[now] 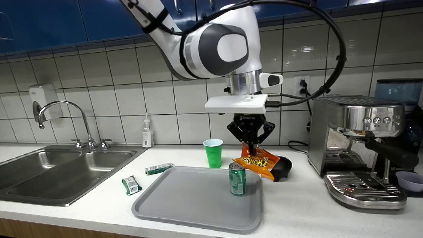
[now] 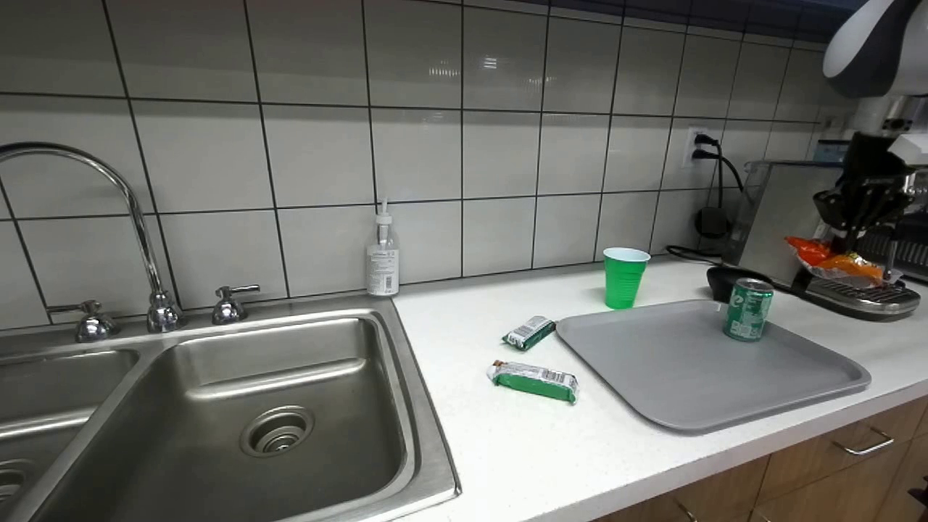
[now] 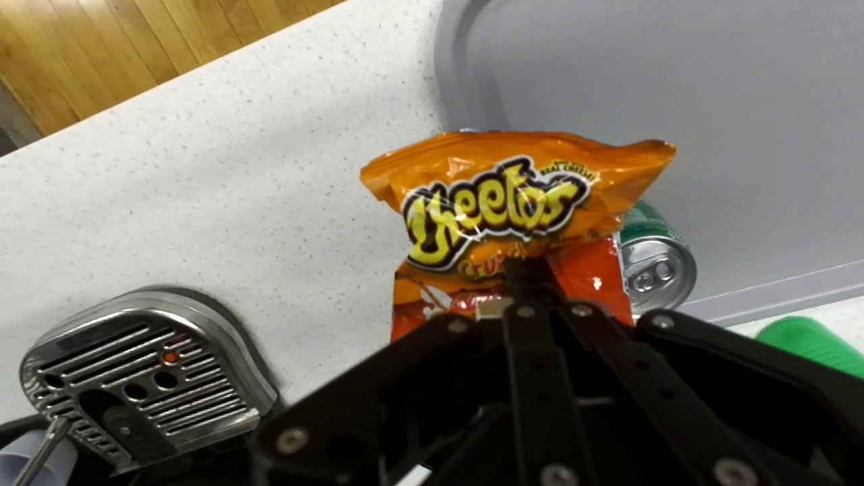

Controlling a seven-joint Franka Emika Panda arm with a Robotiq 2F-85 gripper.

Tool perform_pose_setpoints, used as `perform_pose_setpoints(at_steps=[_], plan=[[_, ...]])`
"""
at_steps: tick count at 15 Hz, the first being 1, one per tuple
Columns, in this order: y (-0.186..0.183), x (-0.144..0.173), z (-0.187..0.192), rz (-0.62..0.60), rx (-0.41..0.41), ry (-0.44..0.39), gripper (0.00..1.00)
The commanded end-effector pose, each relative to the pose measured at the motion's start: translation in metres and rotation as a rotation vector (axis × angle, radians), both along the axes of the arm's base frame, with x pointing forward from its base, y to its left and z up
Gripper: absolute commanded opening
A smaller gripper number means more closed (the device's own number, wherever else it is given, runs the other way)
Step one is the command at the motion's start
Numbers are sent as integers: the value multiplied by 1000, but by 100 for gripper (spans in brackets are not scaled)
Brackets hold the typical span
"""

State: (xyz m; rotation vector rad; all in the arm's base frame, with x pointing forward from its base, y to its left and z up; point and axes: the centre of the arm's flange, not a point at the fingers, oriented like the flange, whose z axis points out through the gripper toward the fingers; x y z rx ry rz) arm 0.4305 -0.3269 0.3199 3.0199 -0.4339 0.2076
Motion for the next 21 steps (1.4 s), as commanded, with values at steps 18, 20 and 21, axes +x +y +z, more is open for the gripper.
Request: perform_pose_setpoints(at_steps=[18,20,21], plan=[[-95,27,-78,-172,-16,95,0],[-91,31,-84,-175,-10,101,0],[-90,32,-86,-177,-9,104,0]])
